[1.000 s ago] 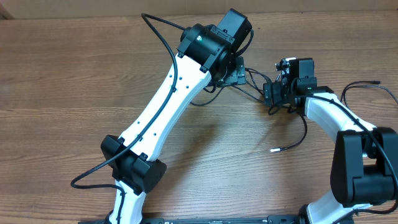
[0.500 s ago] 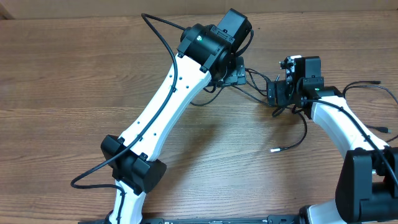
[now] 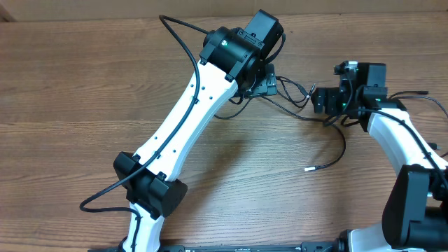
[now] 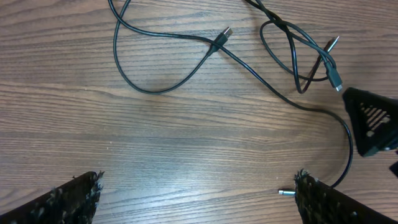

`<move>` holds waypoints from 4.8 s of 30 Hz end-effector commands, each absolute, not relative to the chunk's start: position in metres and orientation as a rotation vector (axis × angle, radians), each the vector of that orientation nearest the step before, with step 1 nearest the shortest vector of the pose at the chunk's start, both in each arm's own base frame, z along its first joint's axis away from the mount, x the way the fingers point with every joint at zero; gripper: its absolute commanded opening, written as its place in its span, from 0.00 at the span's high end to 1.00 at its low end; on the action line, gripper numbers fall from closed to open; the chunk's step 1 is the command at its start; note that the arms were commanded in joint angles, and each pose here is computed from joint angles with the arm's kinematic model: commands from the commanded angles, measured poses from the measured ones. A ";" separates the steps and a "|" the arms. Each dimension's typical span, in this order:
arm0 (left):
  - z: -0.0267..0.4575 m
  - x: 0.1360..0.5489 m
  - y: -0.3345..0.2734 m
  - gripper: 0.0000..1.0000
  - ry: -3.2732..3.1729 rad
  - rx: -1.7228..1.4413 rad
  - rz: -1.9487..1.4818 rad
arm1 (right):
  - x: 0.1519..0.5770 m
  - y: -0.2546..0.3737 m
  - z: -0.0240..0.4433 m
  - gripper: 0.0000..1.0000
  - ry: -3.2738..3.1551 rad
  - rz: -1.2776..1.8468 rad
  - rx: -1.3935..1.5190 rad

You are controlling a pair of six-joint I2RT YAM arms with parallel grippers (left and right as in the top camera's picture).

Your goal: Untangle cables

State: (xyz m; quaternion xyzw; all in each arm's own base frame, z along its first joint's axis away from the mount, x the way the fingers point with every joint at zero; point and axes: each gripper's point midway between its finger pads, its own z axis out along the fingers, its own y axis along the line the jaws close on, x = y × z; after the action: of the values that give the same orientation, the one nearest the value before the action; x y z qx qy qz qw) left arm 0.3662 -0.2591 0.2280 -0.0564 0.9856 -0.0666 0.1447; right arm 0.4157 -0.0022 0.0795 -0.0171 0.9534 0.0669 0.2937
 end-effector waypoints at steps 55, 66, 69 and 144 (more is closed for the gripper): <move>0.224 0.367 -0.262 0.00 2.847 -0.154 -0.188 | 0.429 0.010 0.053 0.07 2.541 0.356 -0.017; 0.224 0.367 -0.262 0.00 2.847 -0.154 -0.188 | 0.429 0.038 0.047 0.08 2.542 0.379 -0.105; 0.224 0.367 -0.262 0.00 2.847 -0.154 -0.188 | 0.433 0.046 0.042 0.08 2.531 0.380 -0.129; 0.224 0.367 -0.262 0.01 2.847 -0.154 -0.188 | 0.435 0.018 0.090 0.41 2.455 0.361 0.123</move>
State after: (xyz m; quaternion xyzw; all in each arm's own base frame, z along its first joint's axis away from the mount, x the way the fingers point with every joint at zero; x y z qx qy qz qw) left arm 0.3662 -0.2591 0.2280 -0.0564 0.9856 -0.0666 0.1447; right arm 0.4292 0.0113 0.0472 0.0698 0.9523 0.1203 0.2716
